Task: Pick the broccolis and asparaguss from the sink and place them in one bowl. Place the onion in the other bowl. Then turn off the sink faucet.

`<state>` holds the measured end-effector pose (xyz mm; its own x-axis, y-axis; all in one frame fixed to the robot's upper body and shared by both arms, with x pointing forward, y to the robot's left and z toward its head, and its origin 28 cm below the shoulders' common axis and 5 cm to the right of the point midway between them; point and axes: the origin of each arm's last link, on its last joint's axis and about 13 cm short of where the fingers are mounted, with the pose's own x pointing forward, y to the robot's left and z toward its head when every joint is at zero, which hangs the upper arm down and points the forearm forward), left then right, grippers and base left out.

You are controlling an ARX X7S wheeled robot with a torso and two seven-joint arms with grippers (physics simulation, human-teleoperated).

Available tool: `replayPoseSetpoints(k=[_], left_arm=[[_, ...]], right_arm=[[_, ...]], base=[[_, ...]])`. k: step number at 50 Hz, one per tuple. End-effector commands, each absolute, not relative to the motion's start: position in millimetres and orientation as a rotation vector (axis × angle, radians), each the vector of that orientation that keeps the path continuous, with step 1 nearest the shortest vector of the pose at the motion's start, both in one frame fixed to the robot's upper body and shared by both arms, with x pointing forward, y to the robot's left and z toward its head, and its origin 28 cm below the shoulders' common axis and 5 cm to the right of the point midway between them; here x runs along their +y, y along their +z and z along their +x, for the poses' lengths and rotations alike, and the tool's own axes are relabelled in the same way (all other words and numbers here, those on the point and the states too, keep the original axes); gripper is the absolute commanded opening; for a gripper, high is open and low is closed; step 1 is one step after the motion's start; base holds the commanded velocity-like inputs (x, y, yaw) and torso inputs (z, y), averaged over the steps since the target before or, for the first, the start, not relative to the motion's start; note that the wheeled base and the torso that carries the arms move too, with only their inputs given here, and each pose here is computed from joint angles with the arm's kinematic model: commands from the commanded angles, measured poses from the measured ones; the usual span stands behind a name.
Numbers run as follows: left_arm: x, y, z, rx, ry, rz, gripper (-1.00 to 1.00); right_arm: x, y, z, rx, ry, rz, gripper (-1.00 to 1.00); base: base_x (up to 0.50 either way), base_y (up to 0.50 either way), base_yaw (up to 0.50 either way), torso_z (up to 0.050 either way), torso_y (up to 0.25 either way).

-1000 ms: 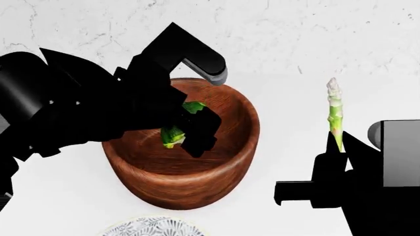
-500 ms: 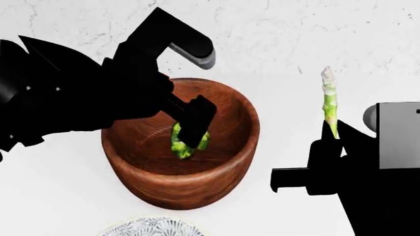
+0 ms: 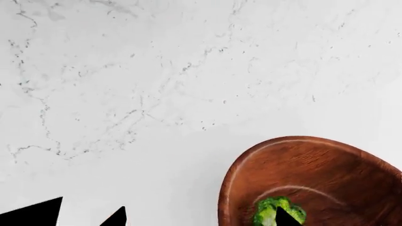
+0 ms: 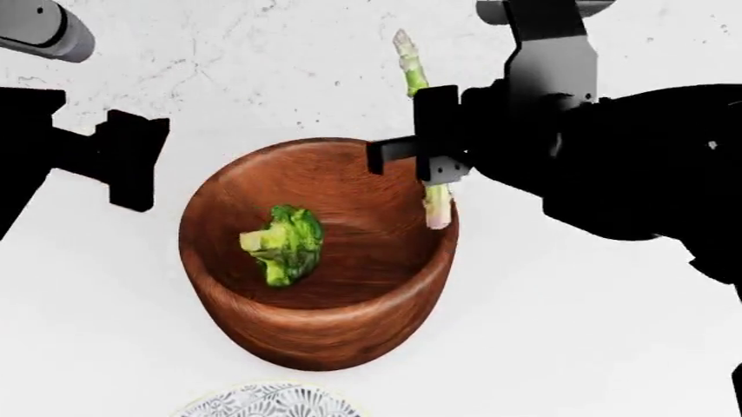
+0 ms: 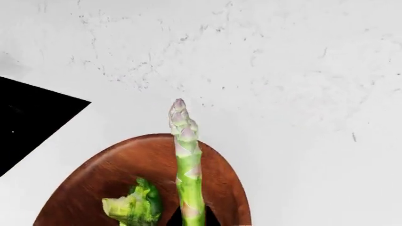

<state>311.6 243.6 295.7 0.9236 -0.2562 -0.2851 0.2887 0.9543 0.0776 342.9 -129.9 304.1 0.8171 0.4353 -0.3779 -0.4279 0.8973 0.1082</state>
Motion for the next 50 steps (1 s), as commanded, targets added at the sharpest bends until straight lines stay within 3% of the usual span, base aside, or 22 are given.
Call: replayPoseSetpoints(k=[1,15,34,35,50], left_arm=[[281,273,262,0.236,-0.138,0.094,1.00],[290,267,252,0.237,-0.121,0.032,1.00],[297,254,252,0.259,-0.100,0.023,1.00],[296,254,252,0.260,-0.101,0.023,1.00],[296,262,251,0.244,-0.103,0.019,1.00]], right_arm=[[-109,319,388,0.624,0.667,0.055,-1.00],[-104,285,403,0.808,0.646,-0.035,-1.00],[-95,270,405,0.800,0.668,-0.001,-1.00],[-94,271,405,0.798,0.670,0.003,1.00],[-97,281,407,0.740,0.633,-0.002,1.00]], base=[[0.00,0.00,0.00,0.000,0.000],[0.00,0.00,0.00,0.000,0.000],[0.00,0.00,0.00,0.000,0.000],[0.00,0.00,0.00,0.000,0.000],[0.00,0.00,0.00,0.000,0.000]])
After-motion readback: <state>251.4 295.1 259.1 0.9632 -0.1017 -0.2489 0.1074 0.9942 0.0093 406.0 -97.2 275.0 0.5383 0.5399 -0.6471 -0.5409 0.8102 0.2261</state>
